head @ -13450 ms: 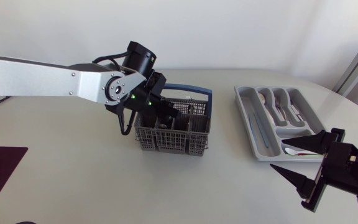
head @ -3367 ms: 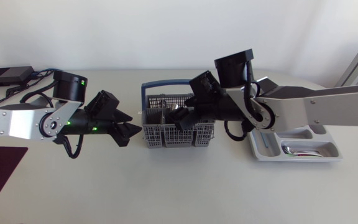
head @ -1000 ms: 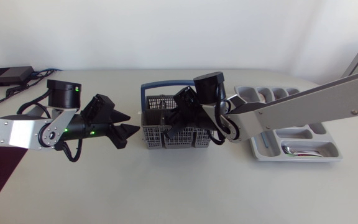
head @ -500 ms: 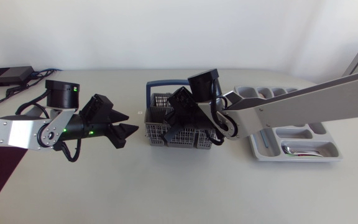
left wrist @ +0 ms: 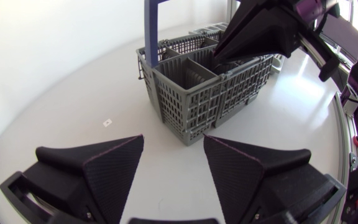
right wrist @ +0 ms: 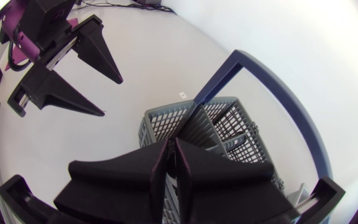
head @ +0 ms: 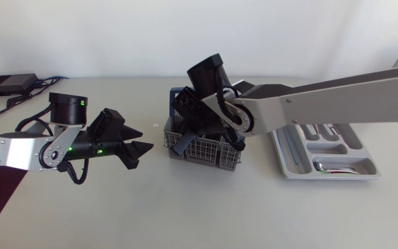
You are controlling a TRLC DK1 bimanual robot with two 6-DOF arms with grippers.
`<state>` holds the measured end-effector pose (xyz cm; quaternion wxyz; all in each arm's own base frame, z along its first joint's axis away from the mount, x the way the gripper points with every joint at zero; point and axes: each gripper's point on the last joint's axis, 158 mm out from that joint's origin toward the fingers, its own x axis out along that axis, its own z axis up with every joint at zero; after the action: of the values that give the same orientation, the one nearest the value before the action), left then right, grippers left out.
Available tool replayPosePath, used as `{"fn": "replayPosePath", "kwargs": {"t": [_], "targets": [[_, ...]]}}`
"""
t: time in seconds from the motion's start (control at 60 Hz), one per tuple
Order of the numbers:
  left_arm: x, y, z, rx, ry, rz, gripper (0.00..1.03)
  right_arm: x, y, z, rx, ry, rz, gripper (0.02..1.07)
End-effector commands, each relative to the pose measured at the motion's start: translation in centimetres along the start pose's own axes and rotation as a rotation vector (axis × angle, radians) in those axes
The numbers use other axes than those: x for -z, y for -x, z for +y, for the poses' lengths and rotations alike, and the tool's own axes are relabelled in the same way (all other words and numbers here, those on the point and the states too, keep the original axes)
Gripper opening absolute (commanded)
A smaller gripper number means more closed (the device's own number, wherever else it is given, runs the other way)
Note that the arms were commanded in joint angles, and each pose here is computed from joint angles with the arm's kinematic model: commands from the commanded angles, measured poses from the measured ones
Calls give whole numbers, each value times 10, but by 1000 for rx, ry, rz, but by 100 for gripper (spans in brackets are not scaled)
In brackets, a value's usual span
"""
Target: Sort the cutlery from the basket into the organizer compartments.
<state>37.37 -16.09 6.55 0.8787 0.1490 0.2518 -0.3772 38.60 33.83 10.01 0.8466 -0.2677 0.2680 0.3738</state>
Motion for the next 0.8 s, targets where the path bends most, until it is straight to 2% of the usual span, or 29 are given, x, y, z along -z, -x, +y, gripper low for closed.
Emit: {"fn": "replayPosePath", "kwargs": {"t": [0.0,0.3,0.6,0.783], "targets": [[0,5,-8,14,-1,-7,67,-25,15,-7,17,26,-37,7],[-6,12,-13,17,-10,-13,67,-52,52,-6,-17,-2,-79,7],[-9,15,-16,21,-10,-13,67,-84,119,-20,-100,-163,-207,7],[-10,17,-19,27,-8,-4,67,-74,154,-28,-136,-250,-178,7]]}}
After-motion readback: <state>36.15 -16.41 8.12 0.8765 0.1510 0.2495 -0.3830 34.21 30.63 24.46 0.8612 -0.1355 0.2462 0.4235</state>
